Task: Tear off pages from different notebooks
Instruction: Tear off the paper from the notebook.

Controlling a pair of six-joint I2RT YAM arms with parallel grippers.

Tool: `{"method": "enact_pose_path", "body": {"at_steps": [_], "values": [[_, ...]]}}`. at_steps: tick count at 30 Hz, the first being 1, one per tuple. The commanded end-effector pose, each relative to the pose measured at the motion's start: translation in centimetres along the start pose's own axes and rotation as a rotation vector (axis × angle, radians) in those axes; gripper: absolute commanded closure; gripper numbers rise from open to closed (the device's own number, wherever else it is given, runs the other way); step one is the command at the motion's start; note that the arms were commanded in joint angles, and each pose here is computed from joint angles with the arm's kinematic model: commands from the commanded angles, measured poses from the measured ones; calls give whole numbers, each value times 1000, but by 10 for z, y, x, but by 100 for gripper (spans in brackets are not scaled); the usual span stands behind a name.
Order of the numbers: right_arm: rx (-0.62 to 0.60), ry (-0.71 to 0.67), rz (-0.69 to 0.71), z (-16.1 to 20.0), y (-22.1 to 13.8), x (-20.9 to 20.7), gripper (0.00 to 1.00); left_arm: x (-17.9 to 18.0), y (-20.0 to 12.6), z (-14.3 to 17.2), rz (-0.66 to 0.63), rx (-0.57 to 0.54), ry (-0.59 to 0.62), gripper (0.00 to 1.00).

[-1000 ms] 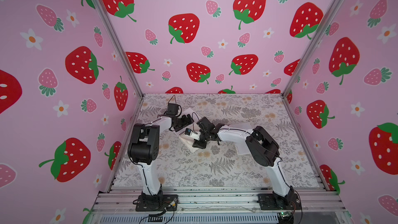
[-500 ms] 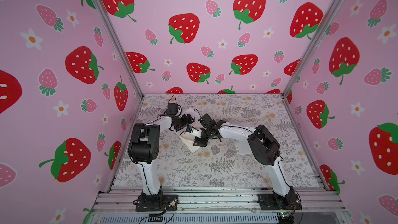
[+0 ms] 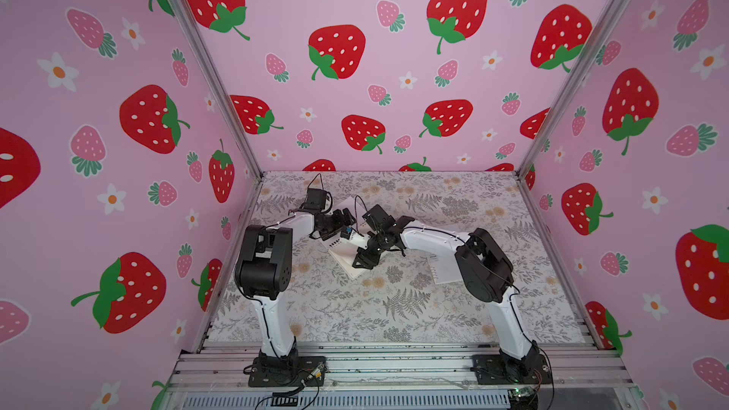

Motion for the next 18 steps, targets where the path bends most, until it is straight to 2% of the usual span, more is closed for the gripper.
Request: {"method": "enact_pose_path", "body": {"at_steps": [1,5,8,9,12,14,18], "values": [[12,-4,-18,-2,-8,6,32,19,16,29,-43,122,-48,6],[30,-25,4,1,-2,8,33,20,15,30,-40,122,-51,6],[66,-21,8,5,8,6,45,21,15,30,-36,123,-54,6],[79,-17,8,5,11,5,53,21,16,31,-33,125,-55,7],[92,-20,8,8,18,6,58,21,16,31,-28,126,-57,7],[91,-24,27,8,22,4,72,22,16,31,-29,126,-59,8],[63,-12,81,3,19,-2,80,23,13,28,-24,119,-65,8]]}}
Point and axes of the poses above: each gripper's point midway between its finger pads, its own y axis out along the fingers, its own x axis along the line the jaws close on, z = x × y, the point moved 4 cm from there along -y, back along the fingers, and after that the axes turned 5 degrees about y, right-handed, at the moved point
